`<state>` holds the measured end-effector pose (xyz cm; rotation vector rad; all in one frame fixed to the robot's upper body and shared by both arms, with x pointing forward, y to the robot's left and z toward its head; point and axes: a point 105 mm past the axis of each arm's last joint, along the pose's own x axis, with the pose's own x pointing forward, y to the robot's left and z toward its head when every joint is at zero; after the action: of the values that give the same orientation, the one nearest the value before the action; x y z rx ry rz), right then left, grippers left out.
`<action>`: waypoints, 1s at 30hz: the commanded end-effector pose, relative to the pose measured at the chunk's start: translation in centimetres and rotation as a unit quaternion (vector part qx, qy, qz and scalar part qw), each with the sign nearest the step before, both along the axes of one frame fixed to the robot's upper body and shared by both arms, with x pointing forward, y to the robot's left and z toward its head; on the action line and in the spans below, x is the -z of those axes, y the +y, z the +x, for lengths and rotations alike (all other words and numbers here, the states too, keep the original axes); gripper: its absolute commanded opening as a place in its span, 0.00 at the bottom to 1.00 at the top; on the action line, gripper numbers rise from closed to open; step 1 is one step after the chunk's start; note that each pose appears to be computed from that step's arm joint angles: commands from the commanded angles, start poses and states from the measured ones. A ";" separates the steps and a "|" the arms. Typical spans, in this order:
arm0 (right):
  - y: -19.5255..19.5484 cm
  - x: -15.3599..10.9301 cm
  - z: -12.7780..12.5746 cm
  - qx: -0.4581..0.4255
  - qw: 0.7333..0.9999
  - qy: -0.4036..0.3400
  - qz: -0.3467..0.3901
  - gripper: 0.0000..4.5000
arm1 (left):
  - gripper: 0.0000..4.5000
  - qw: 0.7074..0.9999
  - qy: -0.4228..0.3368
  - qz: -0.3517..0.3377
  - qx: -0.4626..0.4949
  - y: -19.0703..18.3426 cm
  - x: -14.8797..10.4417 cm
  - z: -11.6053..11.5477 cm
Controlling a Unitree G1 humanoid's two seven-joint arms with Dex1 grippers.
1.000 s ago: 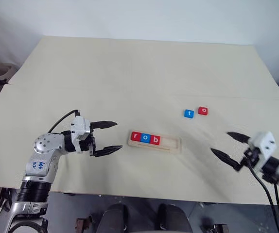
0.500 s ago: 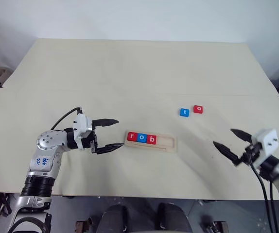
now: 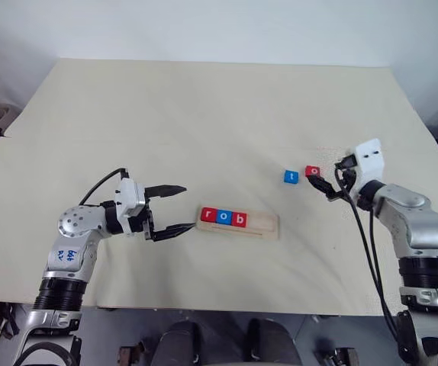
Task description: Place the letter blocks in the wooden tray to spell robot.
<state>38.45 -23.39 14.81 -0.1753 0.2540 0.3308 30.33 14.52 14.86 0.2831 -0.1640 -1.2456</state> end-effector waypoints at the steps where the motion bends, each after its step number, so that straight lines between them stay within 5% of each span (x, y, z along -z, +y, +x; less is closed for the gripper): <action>1: 0.4 -1.5 0.0 -0.006 1.000 -0.017 -0.002 0.99 | 1.00 1.000 -0.020 -0.004 -0.003 0.0 -0.8 -0.3; 21: 0.6 -1.9 0.2 -0.099 0.993 -0.001 -0.071 0.99 | 1.00 1.000 -0.018 -0.005 -0.003 -0.1 -0.7 -0.3; 30: 0.1 -2.0 2.8 0.001 1.000 0.013 -0.019 0.99 | 1.00 1.000 -0.026 -0.007 -0.012 0.1 -1.1 0.0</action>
<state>41.27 -23.35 16.19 -0.2386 0.3132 0.3693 30.46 14.53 14.95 0.2809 -0.1689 -1.2256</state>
